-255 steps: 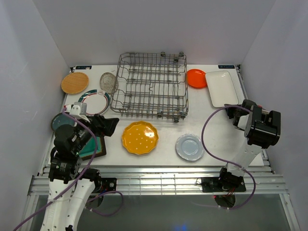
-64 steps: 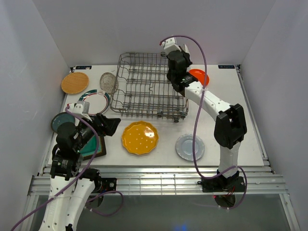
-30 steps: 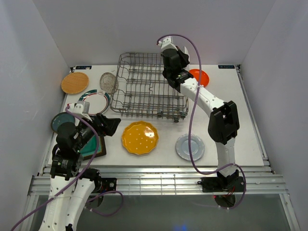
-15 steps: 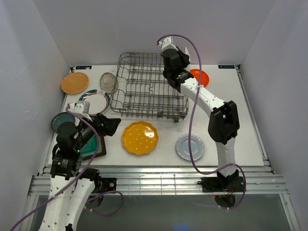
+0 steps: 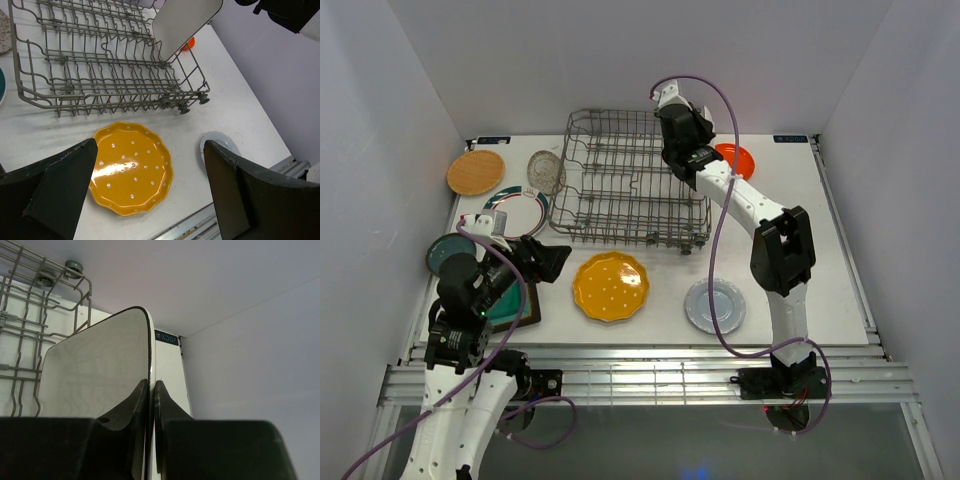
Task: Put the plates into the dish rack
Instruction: Insert the plate into the dish rack.
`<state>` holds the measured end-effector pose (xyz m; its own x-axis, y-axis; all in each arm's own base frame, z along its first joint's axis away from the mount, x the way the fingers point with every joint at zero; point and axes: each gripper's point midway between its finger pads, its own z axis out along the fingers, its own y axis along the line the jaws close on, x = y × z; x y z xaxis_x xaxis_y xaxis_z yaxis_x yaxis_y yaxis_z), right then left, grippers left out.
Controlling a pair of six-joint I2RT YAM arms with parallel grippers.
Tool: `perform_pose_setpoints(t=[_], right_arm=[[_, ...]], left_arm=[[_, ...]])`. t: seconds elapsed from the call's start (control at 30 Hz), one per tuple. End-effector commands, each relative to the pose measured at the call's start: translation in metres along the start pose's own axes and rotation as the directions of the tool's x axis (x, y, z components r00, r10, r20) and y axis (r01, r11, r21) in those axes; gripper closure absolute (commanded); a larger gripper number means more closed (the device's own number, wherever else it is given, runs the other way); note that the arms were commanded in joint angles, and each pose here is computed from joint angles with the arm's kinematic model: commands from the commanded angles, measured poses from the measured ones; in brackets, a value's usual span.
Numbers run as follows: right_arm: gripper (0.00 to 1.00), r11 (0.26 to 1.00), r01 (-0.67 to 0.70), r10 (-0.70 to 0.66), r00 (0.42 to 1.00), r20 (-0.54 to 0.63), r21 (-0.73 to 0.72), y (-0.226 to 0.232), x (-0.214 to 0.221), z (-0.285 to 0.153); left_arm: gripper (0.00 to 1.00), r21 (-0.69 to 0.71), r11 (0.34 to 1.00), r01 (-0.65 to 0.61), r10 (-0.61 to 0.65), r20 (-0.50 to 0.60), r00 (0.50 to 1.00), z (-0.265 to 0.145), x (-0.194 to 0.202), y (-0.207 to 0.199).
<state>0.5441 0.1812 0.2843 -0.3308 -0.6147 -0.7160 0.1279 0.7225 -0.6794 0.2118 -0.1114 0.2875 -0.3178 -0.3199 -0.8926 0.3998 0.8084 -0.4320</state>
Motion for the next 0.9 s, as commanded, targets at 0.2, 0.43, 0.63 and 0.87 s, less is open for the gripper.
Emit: perform_pose_setpoints(t=[0.2, 0.43, 0.63, 0.87], right_arm=[[0.92, 0.980, -0.190, 0.187, 0.981, 0.052, 0.053, -0.038, -0.024, 0.007], [0.90, 0.978, -0.204, 0.204, 0.979, 0.015, 0.042, -0.038, -0.012, 0.015], [0.68, 0.973, -0.227, 0.227, 0.974, 0.010, 0.047, -0.040, -0.010, 0.015], [0.54, 0.968, -0.246, 0.246, 0.969, 0.011, 0.052, -0.046, -0.010, 0.012]], left_arm=[[0.02, 0.006, 1.000, -0.007, 0.007, 0.007, 1.000, 0.001, -0.002, 0.000], [0.02, 0.007, 1.000, -0.008, 0.008, 0.009, 1.000, 0.000, -0.002, -0.001], [0.02, 0.005, 1.000, -0.007, 0.007, 0.007, 1.000, 0.001, -0.002, 0.000], [0.02, 0.007, 1.000, -0.008, 0.008, 0.008, 1.000, 0.001, -0.002, 0.000]])
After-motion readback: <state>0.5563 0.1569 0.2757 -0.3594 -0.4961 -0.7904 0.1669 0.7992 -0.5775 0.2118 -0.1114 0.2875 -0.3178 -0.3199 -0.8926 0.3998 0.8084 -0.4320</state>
